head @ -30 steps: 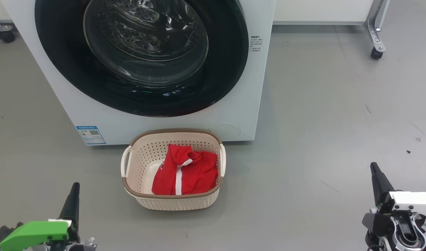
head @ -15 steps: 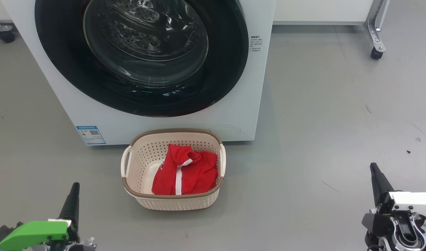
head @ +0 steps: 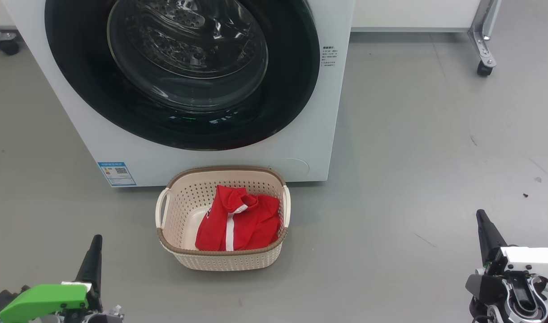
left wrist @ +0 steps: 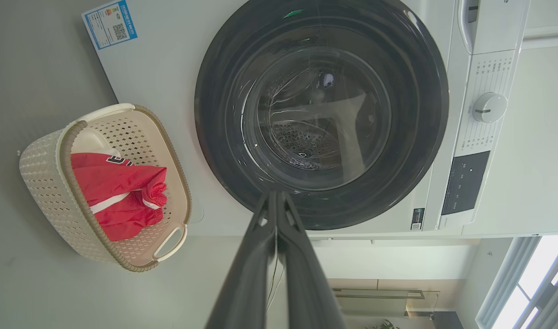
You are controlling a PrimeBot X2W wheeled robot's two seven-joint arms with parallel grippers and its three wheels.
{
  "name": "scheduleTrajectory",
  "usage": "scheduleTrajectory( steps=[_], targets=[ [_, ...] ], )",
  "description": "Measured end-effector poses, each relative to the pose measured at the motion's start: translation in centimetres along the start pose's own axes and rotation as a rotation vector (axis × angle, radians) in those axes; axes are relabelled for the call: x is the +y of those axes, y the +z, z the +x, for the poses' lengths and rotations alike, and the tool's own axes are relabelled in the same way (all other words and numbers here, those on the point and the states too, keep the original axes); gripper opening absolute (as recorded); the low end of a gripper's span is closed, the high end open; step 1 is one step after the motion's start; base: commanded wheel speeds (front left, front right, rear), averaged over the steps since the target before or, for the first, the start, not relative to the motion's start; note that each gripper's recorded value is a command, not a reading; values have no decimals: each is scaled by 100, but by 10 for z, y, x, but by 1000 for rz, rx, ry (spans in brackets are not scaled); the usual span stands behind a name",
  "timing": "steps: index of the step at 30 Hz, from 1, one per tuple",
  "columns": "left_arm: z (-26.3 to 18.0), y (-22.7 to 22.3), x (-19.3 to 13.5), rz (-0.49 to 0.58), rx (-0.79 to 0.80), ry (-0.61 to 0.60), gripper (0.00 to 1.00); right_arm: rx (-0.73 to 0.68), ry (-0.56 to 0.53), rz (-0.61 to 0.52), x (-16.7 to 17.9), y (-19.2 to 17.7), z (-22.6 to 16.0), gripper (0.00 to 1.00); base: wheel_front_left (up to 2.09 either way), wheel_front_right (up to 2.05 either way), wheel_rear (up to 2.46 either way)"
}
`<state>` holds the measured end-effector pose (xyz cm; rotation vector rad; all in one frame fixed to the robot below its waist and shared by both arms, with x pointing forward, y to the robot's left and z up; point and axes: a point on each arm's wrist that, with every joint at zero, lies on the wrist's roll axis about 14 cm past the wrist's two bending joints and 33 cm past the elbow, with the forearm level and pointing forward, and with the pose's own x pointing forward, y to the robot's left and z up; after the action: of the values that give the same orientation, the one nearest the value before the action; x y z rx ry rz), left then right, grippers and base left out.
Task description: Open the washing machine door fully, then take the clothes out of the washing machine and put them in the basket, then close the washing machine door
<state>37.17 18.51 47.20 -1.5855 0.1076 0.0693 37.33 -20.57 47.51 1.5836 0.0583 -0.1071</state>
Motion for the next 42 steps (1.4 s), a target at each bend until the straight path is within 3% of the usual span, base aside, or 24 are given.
scheduleTrajectory(
  steps=[42],
  targets=[
    [0, 0, 0, -1, 0, -1, 0, 1, 1, 5, 0, 0, 0, 0, 0, 0, 0]
  ],
)
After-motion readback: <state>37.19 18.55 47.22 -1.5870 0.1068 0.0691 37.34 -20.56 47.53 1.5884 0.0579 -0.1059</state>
